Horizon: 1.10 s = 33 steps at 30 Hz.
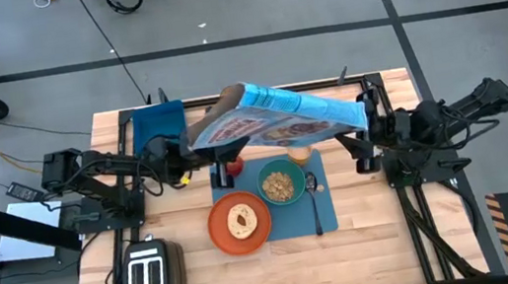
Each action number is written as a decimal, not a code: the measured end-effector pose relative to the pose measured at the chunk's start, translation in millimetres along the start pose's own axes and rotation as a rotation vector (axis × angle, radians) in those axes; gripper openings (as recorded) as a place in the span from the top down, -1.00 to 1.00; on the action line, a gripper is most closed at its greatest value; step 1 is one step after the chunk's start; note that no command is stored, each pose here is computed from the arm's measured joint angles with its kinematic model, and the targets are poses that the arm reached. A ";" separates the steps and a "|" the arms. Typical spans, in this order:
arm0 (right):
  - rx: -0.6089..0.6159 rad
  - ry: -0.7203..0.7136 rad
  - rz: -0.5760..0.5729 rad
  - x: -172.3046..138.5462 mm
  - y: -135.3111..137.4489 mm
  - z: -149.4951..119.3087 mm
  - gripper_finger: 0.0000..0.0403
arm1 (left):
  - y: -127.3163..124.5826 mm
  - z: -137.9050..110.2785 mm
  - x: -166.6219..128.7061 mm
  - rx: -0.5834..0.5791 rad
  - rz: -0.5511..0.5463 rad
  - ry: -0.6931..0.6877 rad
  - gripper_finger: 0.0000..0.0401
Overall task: Arrange a breakfast setting
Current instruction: Pour the cereal into the green bowl
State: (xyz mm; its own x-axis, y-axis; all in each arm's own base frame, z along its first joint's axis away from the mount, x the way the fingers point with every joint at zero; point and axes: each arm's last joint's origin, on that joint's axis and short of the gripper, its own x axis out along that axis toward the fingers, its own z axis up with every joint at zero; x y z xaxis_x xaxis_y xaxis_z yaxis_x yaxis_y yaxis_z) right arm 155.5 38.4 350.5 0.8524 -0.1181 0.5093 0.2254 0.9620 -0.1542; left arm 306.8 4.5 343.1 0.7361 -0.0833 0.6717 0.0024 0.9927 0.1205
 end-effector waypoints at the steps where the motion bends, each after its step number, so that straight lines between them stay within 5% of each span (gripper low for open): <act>1: -0.003 -0.002 0.010 0.9 0.5 -1.1 -0.33 | 0.0 0.7 0.0 -0.004 0.000 -0.007 0.93; 19: 0.037 -0.176 0.046 5.2 -1.6 7.0 0.05 | -0.4 -2.2 0.1 -0.010 -0.004 0.023 0.93; 33: 0.014 -0.286 0.092 5.0 -7.7 12.9 -0.14 | -1.0 -13.4 -0.7 -0.012 -0.003 0.047 0.93</act>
State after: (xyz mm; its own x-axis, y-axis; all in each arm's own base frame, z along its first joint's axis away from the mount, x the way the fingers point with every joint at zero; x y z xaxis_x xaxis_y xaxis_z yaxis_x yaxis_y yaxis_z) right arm 151.9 33.6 365.2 0.7008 0.0418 0.7121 0.1453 0.9690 -0.1999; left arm 315.3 4.7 332.7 0.7671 -0.0828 0.6361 0.0126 0.9934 0.1140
